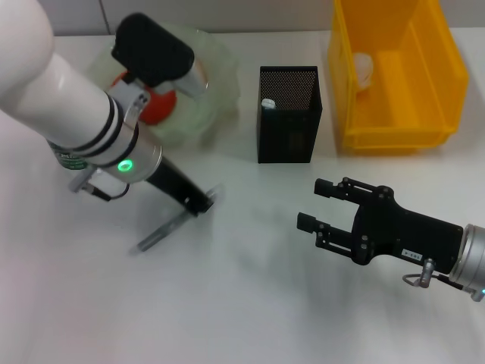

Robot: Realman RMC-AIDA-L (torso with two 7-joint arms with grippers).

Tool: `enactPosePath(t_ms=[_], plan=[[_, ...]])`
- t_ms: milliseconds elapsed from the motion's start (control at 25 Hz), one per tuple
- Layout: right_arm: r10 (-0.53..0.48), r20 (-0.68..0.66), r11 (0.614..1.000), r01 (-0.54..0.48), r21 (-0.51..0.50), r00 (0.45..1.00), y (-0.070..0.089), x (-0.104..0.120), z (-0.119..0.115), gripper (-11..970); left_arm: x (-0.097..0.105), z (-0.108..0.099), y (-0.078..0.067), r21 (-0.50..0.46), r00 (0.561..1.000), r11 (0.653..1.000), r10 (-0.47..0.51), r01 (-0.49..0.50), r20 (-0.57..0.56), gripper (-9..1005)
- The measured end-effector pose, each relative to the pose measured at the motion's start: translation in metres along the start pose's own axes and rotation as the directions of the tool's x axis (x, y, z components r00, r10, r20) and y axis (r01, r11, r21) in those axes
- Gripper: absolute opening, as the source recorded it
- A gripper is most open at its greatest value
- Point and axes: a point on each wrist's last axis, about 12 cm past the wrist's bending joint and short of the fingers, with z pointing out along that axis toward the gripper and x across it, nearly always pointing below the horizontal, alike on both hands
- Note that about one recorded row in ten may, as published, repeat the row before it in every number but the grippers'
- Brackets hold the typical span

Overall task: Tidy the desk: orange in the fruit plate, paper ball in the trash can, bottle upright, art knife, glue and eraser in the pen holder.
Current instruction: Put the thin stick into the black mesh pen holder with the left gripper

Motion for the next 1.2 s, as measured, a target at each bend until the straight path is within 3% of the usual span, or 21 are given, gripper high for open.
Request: enactPosePath(t_ms=[80, 320, 520, 600, 640, 760, 800, 840, 880, 920, 1000, 1040, 1080, 1200], plan=[[-0.002, -0.002, 1.000, 0.002, 0.004, 1.000, 0.000, 0.000, 0.000, 650, -0.002, -0.003, 0.000, 0.008, 1.000, 1.000, 0.001, -0.001, 0.017, 150], [0.007, -0.018, 1.000, -0.006, 0.021, 1.000, 0.000, 0.004, -0.001, 650, -0.020, -0.042, 0.003, 0.118, 0.963, 0.992, -0.001, -0.032, 0.268, 150], [0.017, -0.020, 1.000, -0.016, 0.021, 1.000, 0.001, 0.006, -0.001, 650, -0.025, -0.051, 0.003, 0.142, 0.939, 0.988, 0.009, -0.061, 0.345, 151], [0.020, -0.021, 1.000, -0.020, 0.020, 1.000, 0.002, 0.007, -0.001, 650, -0.040, -0.065, 0.001, 0.154, 0.851, 0.977, 0.045, -0.146, 0.523, 150], [0.021, -0.022, 1.000, -0.020, 0.019, 1.000, 0.002, 0.007, 0.000, 650, -0.040, -0.065, 0.001, 0.154, 0.851, 0.977, 0.045, -0.146, 0.523, 150], [0.024, -0.023, 1.000, -0.024, 0.017, 0.999, 0.003, 0.008, 0.000, 651, -0.047, -0.070, -0.001, 0.154, 0.772, 0.971, 0.046, -0.184, 0.634, 148], [0.026, -0.024, 1.000, -0.026, 0.016, 0.999, 0.003, 0.008, 0.000, 651, -0.047, -0.070, -0.001, 0.154, 0.772, 0.971, 0.046, -0.184, 0.634, 147], [0.030, -0.025, 0.999, -0.029, 0.016, 0.999, 0.004, 0.009, 0.000, 651, -0.050, -0.071, -0.002, 0.153, 0.723, 0.968, 0.040, -0.200, 0.690, 147], [0.036, -0.026, 0.999, -0.036, 0.014, 0.999, 0.005, 0.010, 0.000, 652, -0.051, -0.068, -0.004, 0.156, 0.614, 0.961, 0.017, -0.228, 0.790, 146], [0.036, -0.026, 0.999, -0.036, 0.014, 0.999, 0.005, 0.010, 0.000, 654, -0.051, -0.068, -0.004, 0.156, 0.614, 0.961, 0.017, -0.228, 0.790, 146], [0.043, -0.027, 0.999, -0.042, 0.012, 0.999, 0.007, 0.011, 0.001, 656, -0.050, -0.062, -0.006, 0.153, 0.549, 0.959, 0.004, -0.240, 0.836, 145], [0.045, -0.027, 0.999, -0.045, 0.011, 0.999, 0.007, 0.011, 0.001, 658, -0.050, -0.062, -0.006, 0.153, 0.549, 0.959, 0.004, -0.240, 0.836, 146], [0.049, -0.025, 0.999, -0.049, 0.008, 0.998, 0.008, 0.012, 0.001, 659, -0.046, -0.049, -0.005, 0.141, 0.490, 0.959, -0.003, -0.244, 0.871, 146], [0.052, -0.024, 0.999, -0.052, 0.006, 0.998, 0.009, 0.012, 0.000, 663, -0.044, -0.039, -0.004, 0.128, 0.452, 0.963, -0.006, -0.239, 0.892, 147]])
